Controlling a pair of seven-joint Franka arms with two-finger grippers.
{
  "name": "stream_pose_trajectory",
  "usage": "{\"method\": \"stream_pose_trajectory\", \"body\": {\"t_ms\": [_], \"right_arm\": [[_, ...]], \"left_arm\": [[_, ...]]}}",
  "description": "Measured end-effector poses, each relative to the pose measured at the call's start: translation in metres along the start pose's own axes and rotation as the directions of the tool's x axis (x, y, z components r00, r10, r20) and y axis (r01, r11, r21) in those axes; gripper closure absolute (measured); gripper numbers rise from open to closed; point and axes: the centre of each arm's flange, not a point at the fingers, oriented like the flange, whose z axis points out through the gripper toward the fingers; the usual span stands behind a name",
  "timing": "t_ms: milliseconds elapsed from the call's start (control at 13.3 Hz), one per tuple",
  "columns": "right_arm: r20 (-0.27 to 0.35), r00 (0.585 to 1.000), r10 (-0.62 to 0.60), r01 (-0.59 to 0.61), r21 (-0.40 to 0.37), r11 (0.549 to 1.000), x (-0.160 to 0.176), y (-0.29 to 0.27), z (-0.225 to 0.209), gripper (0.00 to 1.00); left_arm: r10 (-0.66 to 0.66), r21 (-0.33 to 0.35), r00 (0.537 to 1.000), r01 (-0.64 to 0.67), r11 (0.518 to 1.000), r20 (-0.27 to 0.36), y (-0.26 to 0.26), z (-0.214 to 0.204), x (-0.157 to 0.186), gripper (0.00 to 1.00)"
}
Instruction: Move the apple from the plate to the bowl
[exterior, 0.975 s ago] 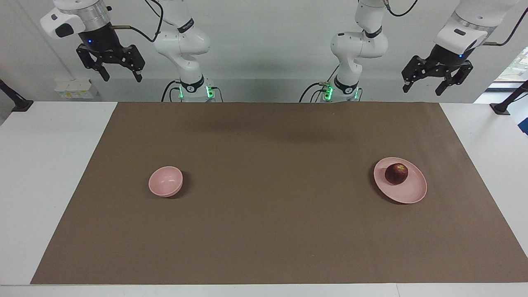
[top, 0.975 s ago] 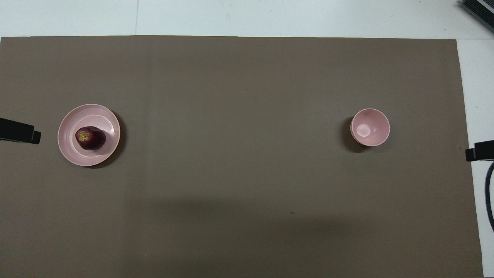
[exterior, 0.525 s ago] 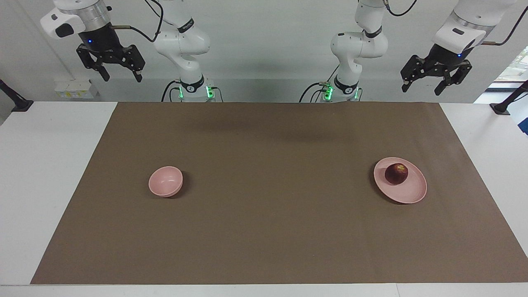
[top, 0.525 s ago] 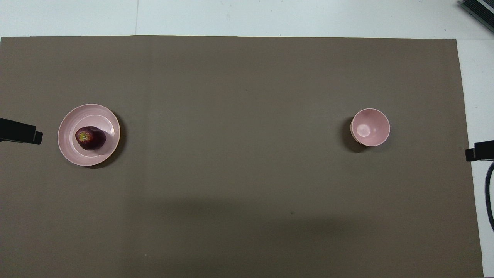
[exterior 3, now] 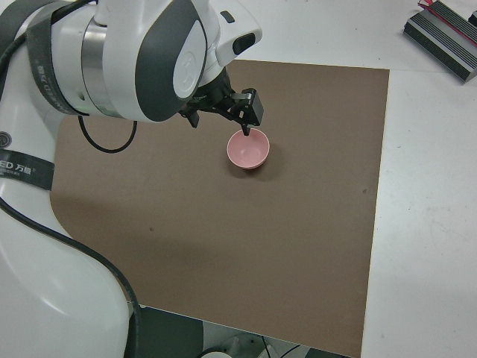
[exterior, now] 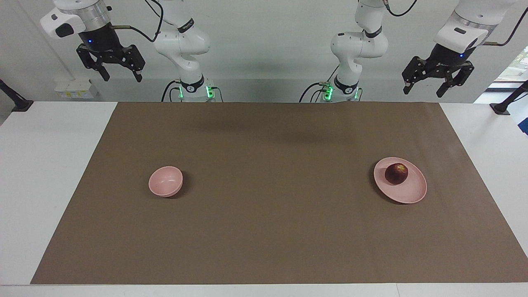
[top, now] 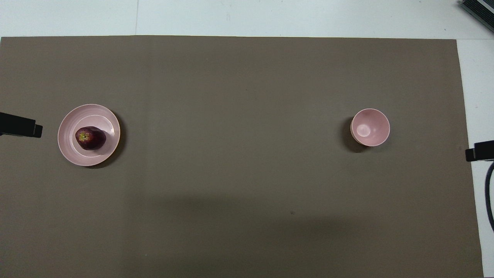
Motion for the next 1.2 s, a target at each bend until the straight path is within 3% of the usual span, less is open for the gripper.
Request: {"method": "stream_pose_trajectory", "body": {"t_ms": [375, 825, 1200], "right_arm": [[0.0, 1.0, 0.0, 0.0, 0.0, 1.0, 0.0, 0.0, 0.0, 0.0], [0.0, 1.0, 0.0, 0.0, 0.0, 1.0, 0.0, 0.0, 0.0, 0.0], [0.0, 1.0, 0.0, 0.0, 0.0, 1.0, 0.0, 0.0, 0.0, 0.0]], "left_arm": [[-0.009, 0.002, 1.0, 0.009, 1.0, -0.017, -0.008, 0.031, 0.011, 0.0], [-0.001, 0.0, 1.0, 0.001, 1.0, 0.016, -0.034, 0.092, 0.015, 0.0], [-0.026, 0.008, 0.999, 0.026, 1.0, -0.023, -0.049, 0.146, 0.018, 0.0]]}}
